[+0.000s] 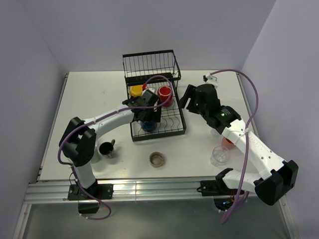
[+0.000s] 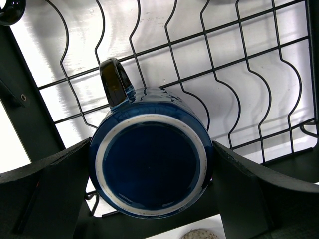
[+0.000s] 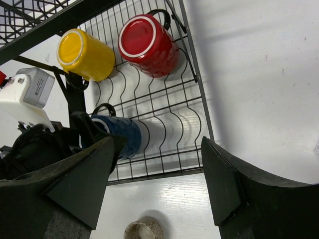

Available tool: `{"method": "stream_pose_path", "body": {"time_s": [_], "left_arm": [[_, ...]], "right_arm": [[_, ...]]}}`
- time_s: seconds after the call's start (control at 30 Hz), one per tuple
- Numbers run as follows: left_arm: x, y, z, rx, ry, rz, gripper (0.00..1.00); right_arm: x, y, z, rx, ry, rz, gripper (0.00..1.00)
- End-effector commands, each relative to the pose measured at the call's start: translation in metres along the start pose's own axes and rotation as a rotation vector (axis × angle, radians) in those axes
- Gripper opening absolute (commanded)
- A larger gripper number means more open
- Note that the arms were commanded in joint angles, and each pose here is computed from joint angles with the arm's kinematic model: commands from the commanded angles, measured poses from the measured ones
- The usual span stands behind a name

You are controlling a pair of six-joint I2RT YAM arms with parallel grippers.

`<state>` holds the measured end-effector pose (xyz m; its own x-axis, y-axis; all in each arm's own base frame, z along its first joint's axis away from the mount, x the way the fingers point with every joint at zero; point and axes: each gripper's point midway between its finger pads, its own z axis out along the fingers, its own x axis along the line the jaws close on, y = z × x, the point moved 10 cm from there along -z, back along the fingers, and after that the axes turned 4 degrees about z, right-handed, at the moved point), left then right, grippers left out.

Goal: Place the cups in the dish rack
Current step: Place the cup upside down on the dish rack

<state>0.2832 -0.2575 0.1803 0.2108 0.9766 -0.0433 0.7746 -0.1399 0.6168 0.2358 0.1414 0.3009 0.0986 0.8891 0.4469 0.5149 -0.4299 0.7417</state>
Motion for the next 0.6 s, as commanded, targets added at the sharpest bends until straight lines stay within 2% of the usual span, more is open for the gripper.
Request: {"method": "stream_pose_path", "body": {"time_s": [0.0,0.57], "left_arm": [[-0.0016,0.0088,-0.0208,-0.058,-0.032,-0.024,0.99],[-0.0007,0.0127,-0.0295,-0.07,-0.044,-0.019,0.99]], "right_arm": [[0.0025,0.0064,-0.0045,-0.028,-0.009,-0.013,0.78],[0.0041,0.0096,-0.0068,-0.026,-0.012,-0.015,0.8]]}}
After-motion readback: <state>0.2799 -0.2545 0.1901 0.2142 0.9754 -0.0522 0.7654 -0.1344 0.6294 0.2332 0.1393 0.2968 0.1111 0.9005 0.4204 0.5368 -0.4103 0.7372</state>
